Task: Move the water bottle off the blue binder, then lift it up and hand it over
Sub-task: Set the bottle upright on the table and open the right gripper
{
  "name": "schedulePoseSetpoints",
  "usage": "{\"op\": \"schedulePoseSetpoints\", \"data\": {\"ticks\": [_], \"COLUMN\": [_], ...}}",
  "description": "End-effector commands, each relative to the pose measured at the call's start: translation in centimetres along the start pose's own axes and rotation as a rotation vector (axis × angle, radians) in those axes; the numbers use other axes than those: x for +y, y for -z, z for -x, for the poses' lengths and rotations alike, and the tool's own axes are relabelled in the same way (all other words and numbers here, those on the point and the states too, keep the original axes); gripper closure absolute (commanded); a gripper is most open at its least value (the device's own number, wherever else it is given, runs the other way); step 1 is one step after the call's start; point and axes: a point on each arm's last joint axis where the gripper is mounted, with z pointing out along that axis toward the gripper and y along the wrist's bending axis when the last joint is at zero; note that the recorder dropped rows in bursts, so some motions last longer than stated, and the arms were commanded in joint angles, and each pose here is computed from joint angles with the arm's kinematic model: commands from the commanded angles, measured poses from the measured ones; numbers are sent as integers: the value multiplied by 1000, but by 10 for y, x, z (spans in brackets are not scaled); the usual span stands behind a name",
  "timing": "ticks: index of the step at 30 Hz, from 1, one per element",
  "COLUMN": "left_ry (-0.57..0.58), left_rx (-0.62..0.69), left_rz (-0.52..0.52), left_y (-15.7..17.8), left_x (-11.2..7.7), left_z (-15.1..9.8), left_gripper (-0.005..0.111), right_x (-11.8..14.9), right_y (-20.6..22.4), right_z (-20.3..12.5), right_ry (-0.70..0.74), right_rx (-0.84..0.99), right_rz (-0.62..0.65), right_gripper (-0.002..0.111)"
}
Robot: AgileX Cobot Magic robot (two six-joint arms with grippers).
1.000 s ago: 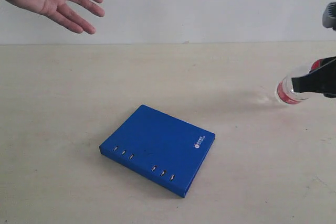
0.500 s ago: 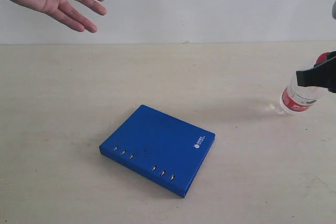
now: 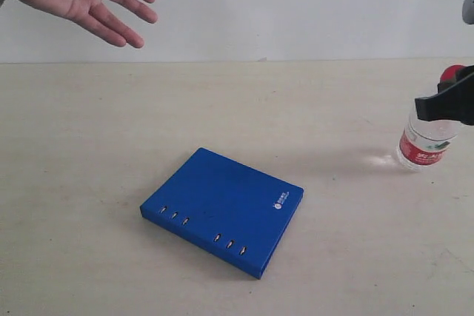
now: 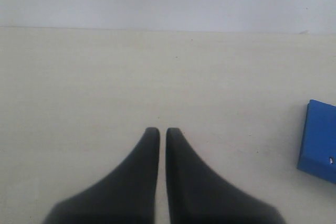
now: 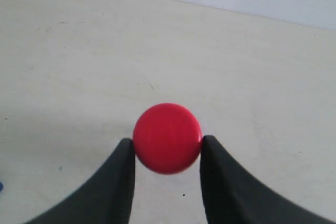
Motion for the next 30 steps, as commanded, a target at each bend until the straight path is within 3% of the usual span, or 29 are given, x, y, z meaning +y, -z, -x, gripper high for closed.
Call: {"op": "schedulePoseSetpoints", "data": {"ticks": [1,21,30], "left_ry": [-6,-6,-6], "left_rx": [1,1,1], "left_rz": [1,1,1], "left_y": [-1,-1,-1], "left_x": [0,0,0], "left_z": [0,0,0], "left_gripper": [102,102,102], "right_x": [-4,-13,-13], "right_y": [1,2,2], "right_z": [1,-3,-3], "right_ry": [31,-11,-67], "right_rx": [-23,19,19], "right_rz": [-26,-125,-132], "right_gripper": [108,107,64]}}
